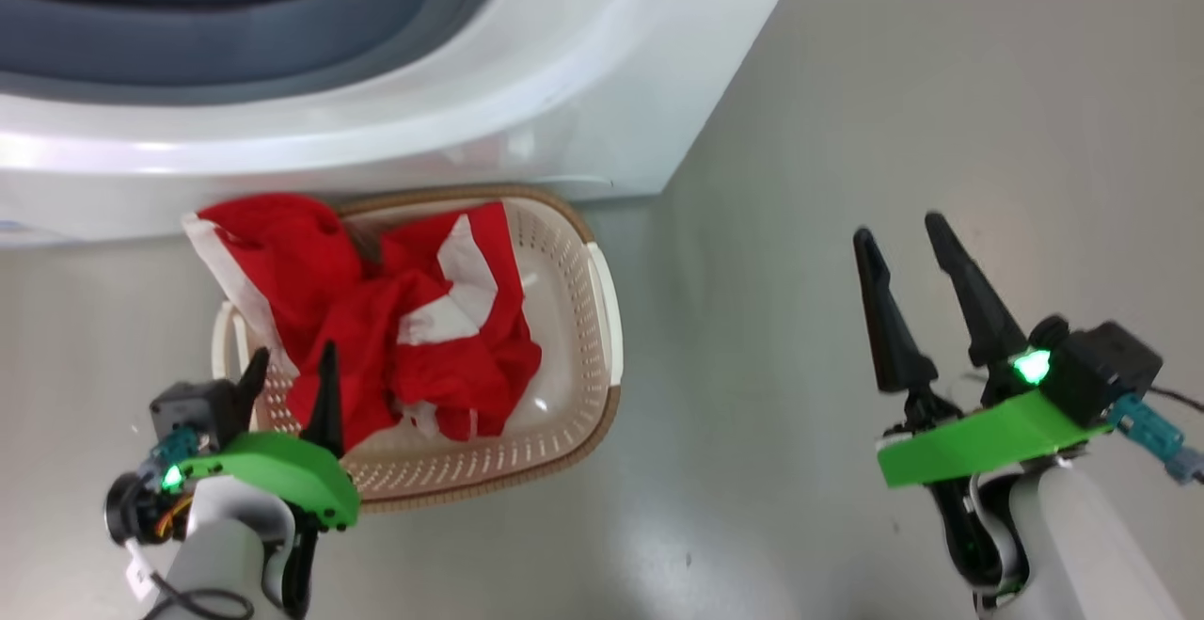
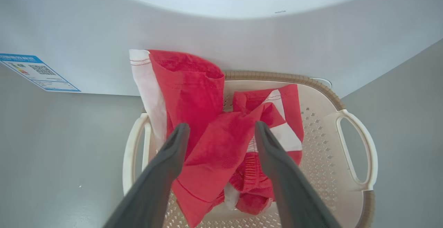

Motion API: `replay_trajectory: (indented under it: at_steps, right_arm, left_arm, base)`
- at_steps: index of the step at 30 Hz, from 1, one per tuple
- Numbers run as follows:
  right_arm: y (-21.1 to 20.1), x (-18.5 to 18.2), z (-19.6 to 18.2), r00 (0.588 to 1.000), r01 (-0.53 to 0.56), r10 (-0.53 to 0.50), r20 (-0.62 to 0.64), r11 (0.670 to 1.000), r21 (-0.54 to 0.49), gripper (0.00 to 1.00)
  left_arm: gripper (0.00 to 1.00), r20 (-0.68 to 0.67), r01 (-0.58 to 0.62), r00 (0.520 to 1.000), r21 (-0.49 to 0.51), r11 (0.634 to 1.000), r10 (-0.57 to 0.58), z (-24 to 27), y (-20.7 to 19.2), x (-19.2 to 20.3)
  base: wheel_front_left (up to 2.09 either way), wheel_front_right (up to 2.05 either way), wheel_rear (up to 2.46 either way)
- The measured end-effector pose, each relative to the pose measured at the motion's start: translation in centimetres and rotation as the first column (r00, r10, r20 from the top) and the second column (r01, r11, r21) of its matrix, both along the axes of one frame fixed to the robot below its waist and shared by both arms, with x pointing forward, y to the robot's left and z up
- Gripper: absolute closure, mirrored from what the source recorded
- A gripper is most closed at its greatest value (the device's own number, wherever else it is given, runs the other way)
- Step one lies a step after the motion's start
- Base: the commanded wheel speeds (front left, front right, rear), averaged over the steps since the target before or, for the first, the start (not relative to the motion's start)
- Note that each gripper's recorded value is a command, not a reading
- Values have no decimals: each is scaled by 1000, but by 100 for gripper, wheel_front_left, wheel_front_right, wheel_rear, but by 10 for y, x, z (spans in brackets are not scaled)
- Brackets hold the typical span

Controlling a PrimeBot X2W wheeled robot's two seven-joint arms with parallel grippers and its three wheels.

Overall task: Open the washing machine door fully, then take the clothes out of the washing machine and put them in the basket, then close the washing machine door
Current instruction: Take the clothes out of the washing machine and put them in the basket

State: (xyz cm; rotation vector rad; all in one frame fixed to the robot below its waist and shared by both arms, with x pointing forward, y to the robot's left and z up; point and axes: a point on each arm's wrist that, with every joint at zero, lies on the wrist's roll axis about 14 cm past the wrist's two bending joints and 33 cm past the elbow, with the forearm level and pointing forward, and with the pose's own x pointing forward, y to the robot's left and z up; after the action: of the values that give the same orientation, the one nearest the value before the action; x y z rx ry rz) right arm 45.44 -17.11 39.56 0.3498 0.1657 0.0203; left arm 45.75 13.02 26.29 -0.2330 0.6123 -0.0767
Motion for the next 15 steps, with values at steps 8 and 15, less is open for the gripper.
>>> replay_trajectory:
  at_steps: [8,15]
  right_arm:
    - [0,-23,21,1000,-1,1,27,1000,-16,0]
    - [-1,-44,37,999,4,-4,51,1000,-17,0]
  left_arm:
    - [0,124,-35,992,5,999,35,48,13,-6]
    - [0,245,-50,968,2,999,48,93,20,-12]
  base:
    - [0,0,0]
    - [0,0,0]
